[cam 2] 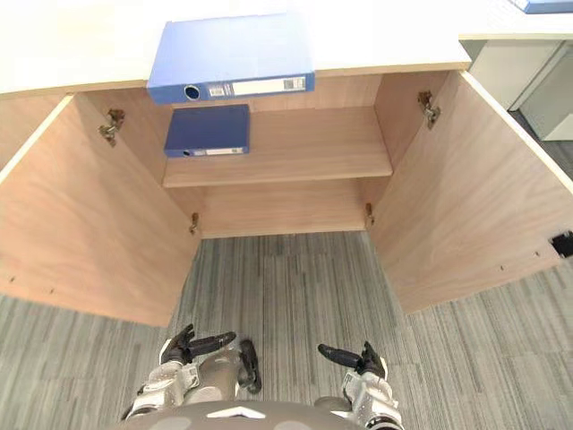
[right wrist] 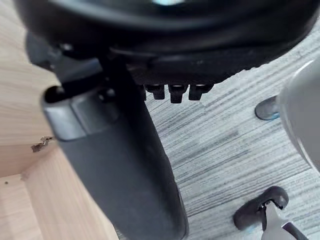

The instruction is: Walk over to the cabinet, pick up the folder, carry it to the office cabinet, place the folder inside the office cabinet, then close the office cabinet door

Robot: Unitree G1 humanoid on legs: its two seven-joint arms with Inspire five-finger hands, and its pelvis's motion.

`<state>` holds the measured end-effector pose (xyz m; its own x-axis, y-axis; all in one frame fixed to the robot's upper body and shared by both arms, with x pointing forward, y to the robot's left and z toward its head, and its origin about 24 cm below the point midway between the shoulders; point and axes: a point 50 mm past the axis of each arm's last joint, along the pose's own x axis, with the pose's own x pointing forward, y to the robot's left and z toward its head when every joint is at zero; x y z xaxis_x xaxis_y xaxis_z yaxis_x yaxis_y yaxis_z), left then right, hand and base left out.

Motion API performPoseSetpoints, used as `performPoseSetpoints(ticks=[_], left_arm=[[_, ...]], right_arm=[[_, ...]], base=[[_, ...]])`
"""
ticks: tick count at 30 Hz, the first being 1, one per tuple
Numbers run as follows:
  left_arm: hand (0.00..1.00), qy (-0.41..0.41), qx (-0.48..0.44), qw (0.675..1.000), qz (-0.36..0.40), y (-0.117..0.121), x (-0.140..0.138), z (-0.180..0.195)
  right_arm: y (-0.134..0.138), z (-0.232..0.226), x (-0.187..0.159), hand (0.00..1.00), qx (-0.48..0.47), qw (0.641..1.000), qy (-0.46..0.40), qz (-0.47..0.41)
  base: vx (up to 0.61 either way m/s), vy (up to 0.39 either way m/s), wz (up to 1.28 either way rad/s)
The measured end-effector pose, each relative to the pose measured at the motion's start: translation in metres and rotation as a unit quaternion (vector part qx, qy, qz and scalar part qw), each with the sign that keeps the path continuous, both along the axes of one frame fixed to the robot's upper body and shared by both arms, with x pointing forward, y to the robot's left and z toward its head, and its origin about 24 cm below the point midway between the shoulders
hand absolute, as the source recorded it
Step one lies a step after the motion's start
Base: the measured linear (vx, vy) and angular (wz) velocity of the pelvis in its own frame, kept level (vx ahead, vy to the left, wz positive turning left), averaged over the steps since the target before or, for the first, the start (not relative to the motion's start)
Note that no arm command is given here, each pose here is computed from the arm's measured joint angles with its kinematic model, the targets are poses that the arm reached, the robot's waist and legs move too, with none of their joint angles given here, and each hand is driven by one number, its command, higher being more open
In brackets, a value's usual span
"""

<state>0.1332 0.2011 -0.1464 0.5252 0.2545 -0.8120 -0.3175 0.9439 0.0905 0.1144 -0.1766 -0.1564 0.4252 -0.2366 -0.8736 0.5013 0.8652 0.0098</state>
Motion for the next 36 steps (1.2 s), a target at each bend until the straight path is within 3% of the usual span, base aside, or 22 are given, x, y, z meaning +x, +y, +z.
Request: performPoseSetpoints(ticks=[9,19,36], left_arm=[[1.0,0.024,-0.004,1.0,-0.016,-0.003,-0.007,-0.005],[1.0,0.019,-0.057,0.998,-0.01,-0.042,0.0,-0.008],[1.0,0.034,-0.051,0.998,-0.006,-0.039,-0.014,-0.011]], right_arm=[[0.003,0.011,0.022,1.0,-0.005,0.998,-0.057,0.01],[-0.021,0.003,0.006,1.0,-0.023,1.0,-0.003,-0.003],[-0.014,-0.001,-0.005,1.0,-0.011,1.0,0.011,-0.01]], base=[[0.41,0.091,-0.03],[0.37,-0.218,0.45],[0.11,0.063,-0.01]])
